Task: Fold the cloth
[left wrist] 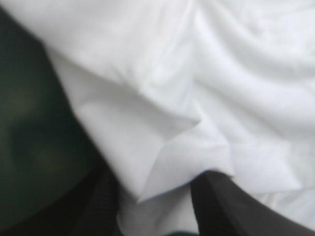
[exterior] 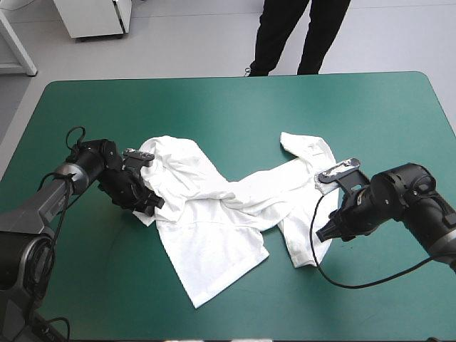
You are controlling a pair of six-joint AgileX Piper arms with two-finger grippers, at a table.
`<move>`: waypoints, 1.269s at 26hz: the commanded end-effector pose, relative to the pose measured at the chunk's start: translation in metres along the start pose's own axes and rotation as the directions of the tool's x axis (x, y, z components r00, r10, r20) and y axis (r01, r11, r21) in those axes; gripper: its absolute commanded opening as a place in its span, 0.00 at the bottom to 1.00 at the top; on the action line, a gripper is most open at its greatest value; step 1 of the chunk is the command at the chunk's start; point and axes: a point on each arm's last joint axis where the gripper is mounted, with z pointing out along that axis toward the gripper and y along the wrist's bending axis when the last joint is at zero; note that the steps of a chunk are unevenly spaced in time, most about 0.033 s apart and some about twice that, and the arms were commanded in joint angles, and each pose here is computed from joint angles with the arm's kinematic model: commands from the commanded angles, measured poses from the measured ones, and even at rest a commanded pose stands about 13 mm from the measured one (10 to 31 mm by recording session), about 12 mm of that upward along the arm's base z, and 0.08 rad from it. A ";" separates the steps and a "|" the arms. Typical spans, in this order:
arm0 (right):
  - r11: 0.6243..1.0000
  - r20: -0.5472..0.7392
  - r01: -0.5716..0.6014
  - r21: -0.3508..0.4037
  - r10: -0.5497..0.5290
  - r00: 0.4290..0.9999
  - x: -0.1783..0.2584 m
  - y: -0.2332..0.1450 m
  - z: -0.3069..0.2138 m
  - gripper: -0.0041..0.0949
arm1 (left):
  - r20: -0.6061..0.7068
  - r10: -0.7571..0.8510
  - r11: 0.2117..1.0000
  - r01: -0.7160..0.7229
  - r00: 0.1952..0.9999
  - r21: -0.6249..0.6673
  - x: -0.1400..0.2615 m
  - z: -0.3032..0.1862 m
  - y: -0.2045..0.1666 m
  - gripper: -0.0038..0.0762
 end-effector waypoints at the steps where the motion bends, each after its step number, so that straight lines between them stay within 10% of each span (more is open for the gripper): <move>1: 0.999 0.017 -0.006 0.050 0.005 1.000 -0.006 -0.005 0.007 0.49 | 0.080 -0.051 0.990 0.039 0.995 0.137 -0.010 0.002 -0.015 0.28; 5: 1.000 -0.080 -0.004 0.024 0.006 0.997 -0.015 -0.005 0.037 0.49 | 0.072 -0.049 0.989 0.039 0.996 0.139 -0.009 0.003 -0.015 0.04; 33: 0.995 -0.252 -0.072 -0.074 0.051 0.966 -0.032 0.000 0.112 0.49 | 0.047 0.015 0.979 -0.024 0.999 0.201 -0.002 -0.012 -0.025 0.04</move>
